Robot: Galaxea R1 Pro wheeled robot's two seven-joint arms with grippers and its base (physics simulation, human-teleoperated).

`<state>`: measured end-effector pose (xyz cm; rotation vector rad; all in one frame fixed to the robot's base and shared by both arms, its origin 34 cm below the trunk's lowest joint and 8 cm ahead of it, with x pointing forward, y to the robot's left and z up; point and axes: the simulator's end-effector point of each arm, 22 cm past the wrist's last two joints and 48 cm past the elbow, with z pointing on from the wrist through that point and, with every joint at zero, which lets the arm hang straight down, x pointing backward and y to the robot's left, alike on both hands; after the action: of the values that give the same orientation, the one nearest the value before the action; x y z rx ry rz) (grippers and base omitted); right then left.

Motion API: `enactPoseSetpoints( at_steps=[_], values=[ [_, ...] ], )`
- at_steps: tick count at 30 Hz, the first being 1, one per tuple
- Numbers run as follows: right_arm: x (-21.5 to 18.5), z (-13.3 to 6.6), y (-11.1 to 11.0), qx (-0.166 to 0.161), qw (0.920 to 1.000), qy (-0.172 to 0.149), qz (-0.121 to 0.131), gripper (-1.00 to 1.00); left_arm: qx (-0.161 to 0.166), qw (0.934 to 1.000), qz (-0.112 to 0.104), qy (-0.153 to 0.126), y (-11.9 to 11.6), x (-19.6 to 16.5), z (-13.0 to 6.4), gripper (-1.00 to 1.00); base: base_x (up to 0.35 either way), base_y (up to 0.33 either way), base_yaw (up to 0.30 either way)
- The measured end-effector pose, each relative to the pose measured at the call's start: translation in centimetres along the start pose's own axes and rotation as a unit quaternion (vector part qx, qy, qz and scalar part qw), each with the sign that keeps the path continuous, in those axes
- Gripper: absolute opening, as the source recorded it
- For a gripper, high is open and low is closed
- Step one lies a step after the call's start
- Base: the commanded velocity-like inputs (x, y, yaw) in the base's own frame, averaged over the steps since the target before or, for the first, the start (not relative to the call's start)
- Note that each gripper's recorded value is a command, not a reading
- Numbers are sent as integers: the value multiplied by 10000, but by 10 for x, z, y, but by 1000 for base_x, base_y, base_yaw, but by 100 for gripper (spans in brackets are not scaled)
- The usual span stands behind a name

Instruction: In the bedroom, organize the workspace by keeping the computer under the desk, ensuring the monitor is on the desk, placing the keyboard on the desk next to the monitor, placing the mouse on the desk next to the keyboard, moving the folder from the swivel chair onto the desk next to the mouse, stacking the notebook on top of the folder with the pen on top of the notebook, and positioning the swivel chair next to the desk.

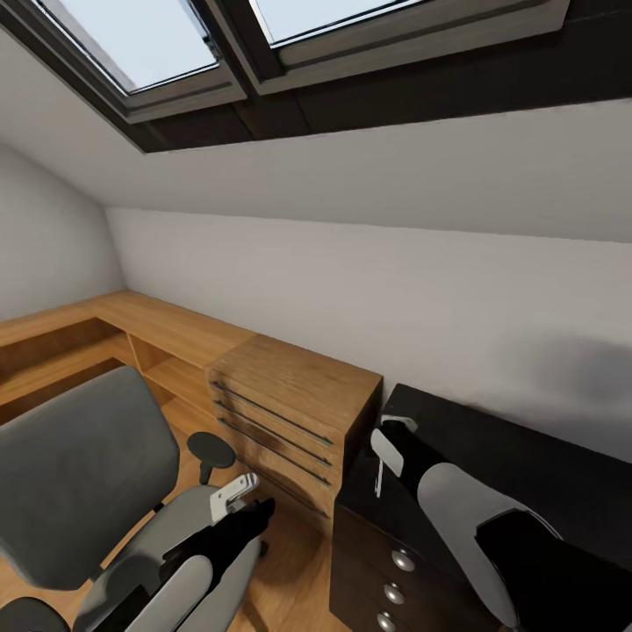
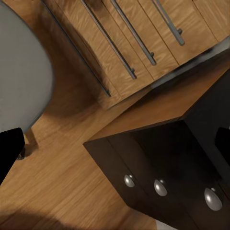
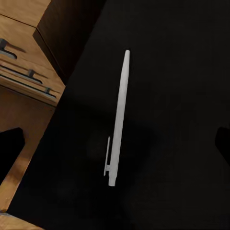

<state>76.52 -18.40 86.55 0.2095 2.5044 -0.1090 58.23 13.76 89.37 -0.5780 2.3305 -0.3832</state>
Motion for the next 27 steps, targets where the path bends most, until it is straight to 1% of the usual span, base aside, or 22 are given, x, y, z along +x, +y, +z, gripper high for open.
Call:
enactPoseSetpoints(
  at_steps=[4,7,8,12,17,21,27],
  values=[
    [7,0,5,-75,9999,116,50,100,7,10000,-1,-1,0,0,0,100,0,0,0],
    [10,0,7,-141,9996,189,147,100,11,10000,-2,-1,-1,0,0,100,0,0,0],
    [13,0,10,-200,9991,253,266,100,14,10000,-3,0,-1,0,0,100,0,0,0],
    [19,0,16,-360,9968,413,583,100,19,10000,-4,-1,-1,0,0,100,0,0,0],
    [25,-1,21,-485,9938,556,833,100,24,10000,-4,-3,-1,0,-1,100,0,0,0],
    [25,0,20,-500,9931,582,886,100,26,10000,-3,0,-1,0,-1,100,0,0,0],
    [25,1,16,-446,9937,563,862,100,31,10000,2,8,-2,0,-1,100,0,0,0]
  ],
)
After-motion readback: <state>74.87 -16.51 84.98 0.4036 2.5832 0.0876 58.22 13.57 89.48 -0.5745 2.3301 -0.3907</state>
